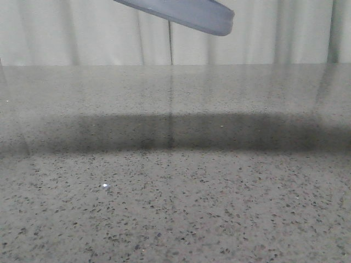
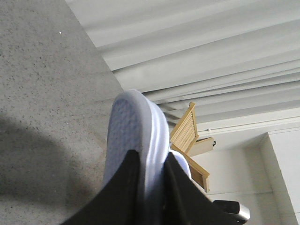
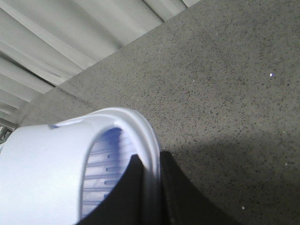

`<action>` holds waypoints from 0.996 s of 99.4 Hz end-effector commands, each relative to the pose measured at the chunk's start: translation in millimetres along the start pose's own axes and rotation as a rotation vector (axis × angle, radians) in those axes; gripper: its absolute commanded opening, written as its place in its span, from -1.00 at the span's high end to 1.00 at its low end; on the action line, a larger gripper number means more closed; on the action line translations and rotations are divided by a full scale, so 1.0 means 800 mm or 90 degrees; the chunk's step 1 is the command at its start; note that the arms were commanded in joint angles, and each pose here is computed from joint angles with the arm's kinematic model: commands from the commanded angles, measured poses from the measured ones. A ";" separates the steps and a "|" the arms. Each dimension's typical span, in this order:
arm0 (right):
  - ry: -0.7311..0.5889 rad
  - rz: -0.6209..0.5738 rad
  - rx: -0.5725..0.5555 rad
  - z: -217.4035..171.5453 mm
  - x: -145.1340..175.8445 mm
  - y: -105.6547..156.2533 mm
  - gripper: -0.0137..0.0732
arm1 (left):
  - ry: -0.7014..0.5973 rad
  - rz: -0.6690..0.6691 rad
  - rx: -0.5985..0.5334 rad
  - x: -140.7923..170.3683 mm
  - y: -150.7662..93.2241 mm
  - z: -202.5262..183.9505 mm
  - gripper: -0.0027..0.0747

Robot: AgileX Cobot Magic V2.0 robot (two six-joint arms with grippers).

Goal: Insert blue slippers together front up
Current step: 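Bring the right-held slipper over the left-held slipper, stacking them sole to top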

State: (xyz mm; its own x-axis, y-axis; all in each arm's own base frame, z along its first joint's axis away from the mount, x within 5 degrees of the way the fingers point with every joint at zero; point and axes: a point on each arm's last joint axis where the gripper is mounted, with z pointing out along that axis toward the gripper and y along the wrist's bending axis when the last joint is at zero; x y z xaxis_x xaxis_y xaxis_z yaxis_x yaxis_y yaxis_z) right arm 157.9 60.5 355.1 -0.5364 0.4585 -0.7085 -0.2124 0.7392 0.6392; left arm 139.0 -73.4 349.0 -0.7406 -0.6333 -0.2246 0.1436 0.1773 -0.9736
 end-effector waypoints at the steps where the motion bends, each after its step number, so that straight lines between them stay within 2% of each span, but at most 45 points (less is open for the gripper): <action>1: -0.081 0.009 -0.014 -0.003 -0.017 0.005 0.93 | 0.056 -0.038 0.082 0.006 -0.024 0.000 0.89; 28: -0.059 0.012 -0.023 0.011 -0.014 0.003 0.93 | 0.121 -0.070 0.128 0.004 -0.023 0.013 0.89; 71: 0.011 0.015 -0.123 0.055 0.004 0.022 0.93 | 0.221 -0.084 0.159 0.023 -0.020 0.038 0.89; 88: 0.037 -0.008 -0.216 0.063 0.012 0.038 0.93 | 0.261 -0.090 0.150 0.035 -0.016 0.049 0.89; 99: 0.026 -0.036 -0.220 0.063 0.011 0.039 0.93 | 0.262 -0.081 0.146 0.036 -0.014 0.053 0.89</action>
State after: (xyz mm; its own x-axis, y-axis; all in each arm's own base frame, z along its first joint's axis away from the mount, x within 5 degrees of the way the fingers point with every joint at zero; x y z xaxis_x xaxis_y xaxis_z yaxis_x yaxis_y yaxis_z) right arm 204.7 89.7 331.6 -0.4843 0.4414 -0.7554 -0.3064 0.7231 0.6190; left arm 162.6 -111.2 332.7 -0.8662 -0.4799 -0.1391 0.1142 0.0809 -0.9902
